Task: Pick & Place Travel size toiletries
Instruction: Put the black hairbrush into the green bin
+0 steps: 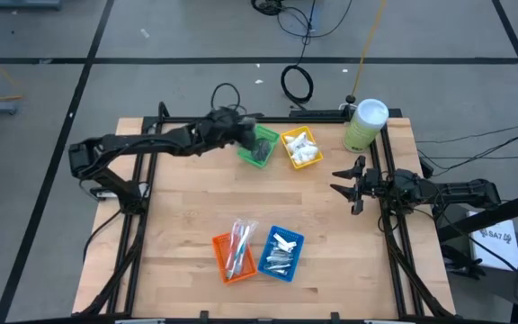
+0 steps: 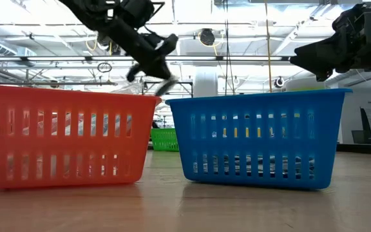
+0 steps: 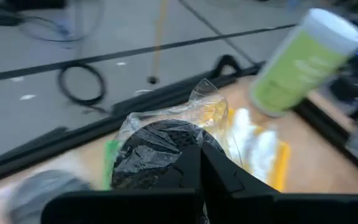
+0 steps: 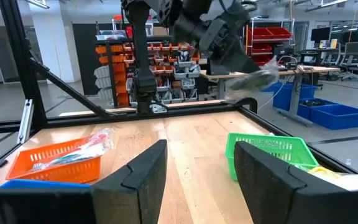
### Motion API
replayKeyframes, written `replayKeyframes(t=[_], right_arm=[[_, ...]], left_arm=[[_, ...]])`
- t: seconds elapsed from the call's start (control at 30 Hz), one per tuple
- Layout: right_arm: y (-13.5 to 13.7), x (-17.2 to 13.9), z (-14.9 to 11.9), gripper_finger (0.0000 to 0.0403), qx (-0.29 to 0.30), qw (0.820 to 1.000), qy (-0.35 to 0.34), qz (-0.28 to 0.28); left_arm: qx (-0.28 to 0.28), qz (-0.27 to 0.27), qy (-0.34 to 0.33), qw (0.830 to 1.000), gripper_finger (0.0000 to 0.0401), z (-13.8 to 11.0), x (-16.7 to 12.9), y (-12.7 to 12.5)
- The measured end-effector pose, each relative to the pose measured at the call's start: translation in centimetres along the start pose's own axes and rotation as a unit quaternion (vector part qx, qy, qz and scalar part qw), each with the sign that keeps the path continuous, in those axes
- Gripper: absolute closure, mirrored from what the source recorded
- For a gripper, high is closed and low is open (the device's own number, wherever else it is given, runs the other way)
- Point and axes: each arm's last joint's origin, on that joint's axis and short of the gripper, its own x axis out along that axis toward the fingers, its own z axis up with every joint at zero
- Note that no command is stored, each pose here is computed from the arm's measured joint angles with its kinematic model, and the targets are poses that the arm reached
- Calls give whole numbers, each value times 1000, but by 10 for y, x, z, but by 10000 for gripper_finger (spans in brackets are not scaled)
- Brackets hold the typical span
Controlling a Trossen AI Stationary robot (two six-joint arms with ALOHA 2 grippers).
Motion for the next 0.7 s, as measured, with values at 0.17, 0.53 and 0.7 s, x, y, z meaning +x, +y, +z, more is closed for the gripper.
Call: replayKeyframes(t=[0.17,0.53,0.7], right_arm=[[0,0,0,229,0,1000,-1,0],[0,0,0,227,0,1000,0,0],[0,0,0,228,0,1000,0,0]], left_arm=[[7,-54,-1,999,401,-10,27,-2],[-15,-80,65,995,401,-52,84,21],[-20,-74,66,995,396,-53,87,24]])
